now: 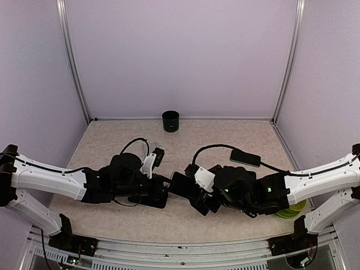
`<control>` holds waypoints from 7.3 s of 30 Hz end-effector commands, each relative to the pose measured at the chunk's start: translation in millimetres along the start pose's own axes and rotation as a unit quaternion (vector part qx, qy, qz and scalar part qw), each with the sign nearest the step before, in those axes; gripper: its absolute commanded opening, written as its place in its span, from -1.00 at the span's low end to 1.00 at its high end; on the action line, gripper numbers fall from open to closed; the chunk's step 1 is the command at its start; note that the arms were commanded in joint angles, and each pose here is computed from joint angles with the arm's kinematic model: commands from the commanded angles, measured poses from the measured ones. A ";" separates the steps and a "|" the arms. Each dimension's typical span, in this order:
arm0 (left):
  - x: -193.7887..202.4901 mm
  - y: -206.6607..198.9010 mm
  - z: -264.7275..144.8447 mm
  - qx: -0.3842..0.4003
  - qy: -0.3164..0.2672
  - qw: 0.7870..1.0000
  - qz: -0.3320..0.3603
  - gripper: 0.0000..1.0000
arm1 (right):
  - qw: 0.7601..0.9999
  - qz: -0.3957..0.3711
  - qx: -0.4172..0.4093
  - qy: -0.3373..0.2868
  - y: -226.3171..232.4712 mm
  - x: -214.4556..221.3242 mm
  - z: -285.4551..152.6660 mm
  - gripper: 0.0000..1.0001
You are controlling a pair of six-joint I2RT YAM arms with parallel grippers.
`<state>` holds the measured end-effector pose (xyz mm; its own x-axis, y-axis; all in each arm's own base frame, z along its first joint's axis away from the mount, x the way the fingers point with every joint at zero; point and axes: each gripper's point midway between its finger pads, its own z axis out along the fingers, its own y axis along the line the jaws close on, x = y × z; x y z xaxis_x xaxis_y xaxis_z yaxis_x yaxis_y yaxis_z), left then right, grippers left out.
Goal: Put the phone into the phone case
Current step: Pass from the right arm to the left, then pass from the left arm to the right, then install the phone into the phone case.
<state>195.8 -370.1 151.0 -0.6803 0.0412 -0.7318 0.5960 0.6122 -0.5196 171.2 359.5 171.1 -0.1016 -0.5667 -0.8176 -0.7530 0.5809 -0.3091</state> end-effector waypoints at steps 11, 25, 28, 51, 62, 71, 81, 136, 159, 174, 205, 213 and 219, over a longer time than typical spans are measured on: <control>-64.0 -32.7 -65.0 0.087 -0.160 0.983 0.006 -1.00 | 0.969 0.202 -0.070 -0.123 -50.8 -35.1 -50.7 0.99; -64.4 -37.9 -69.5 0.111 -0.173 0.979 0.000 -1.00 | 0.945 0.297 -0.121 -0.061 -54.0 -23.0 -14.1 0.99; -65.1 -39.9 -71.1 0.117 -0.175 0.978 0.001 -1.00 | 0.936 0.323 -0.128 -0.060 -55.6 -26.0 -8.7 0.99; -66.0 -48.2 -83.5 0.171 -0.207 0.963 -0.025 -1.00 | 0.879 0.428 -0.196 -0.082 -46.4 -32.8 1.9 0.92; -66.0 -53.7 -88.7 0.197 -0.214 0.956 -0.032 -1.00 | 0.856 0.421 -0.282 -0.099 -21.9 -47.2 -1.5 0.92; -62.6 -55.9 -86.5 0.209 -0.208 0.955 -0.038 -1.00 | 0.837 0.416 -0.341 -0.101 -5.7 -58.6 -3.9 0.87; -58.4 -53.7 -81.3 0.209 -0.200 0.956 -0.049 -1.00 | 0.824 0.409 -0.375 -0.114 0.6 -68.8 -10.6 0.78; -37.9 85.8 -91.7 -0.077 -0.200 0.968 -0.133 0.27 | 0.858 0.366 -0.337 -0.125 -13.9 -69.3 -29.5 -1.00; 33.5 174.6 -84.6 -0.233 -0.096 0.944 -0.214 0.33 | 0.875 0.401 -0.269 -0.024 -14.0 -31.3 17.4 -1.00; 53.7 187.7 -65.7 -0.238 -0.063 0.945 -0.215 0.33 | 0.877 0.404 -0.261 -0.016 -14.5 -26.1 19.5 -1.00; 59.6 149.2 -24.1 -0.144 -0.034 0.971 -0.188 0.32 | 0.840 0.485 -0.230 0.078 -14.7 8.8 51.8 -1.00; 60.3 145.5 -7.4 -0.144 -0.022 0.974 -0.172 0.31 | 0.820 0.515 -0.231 0.095 -21.5 19.8 53.3 -1.00; 57.2 166.2 -10.6 -0.183 -0.037 0.963 -0.194 0.32 | 0.817 0.520 -0.227 0.103 -23.9 25.5 55.5 -1.00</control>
<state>243.1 -268.6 35.1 -0.7893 -0.2661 -0.5533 0.1602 0.7808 -0.6039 221.4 360.7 126.9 -0.9068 -0.0227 -0.4210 -0.3548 0.5806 0.7329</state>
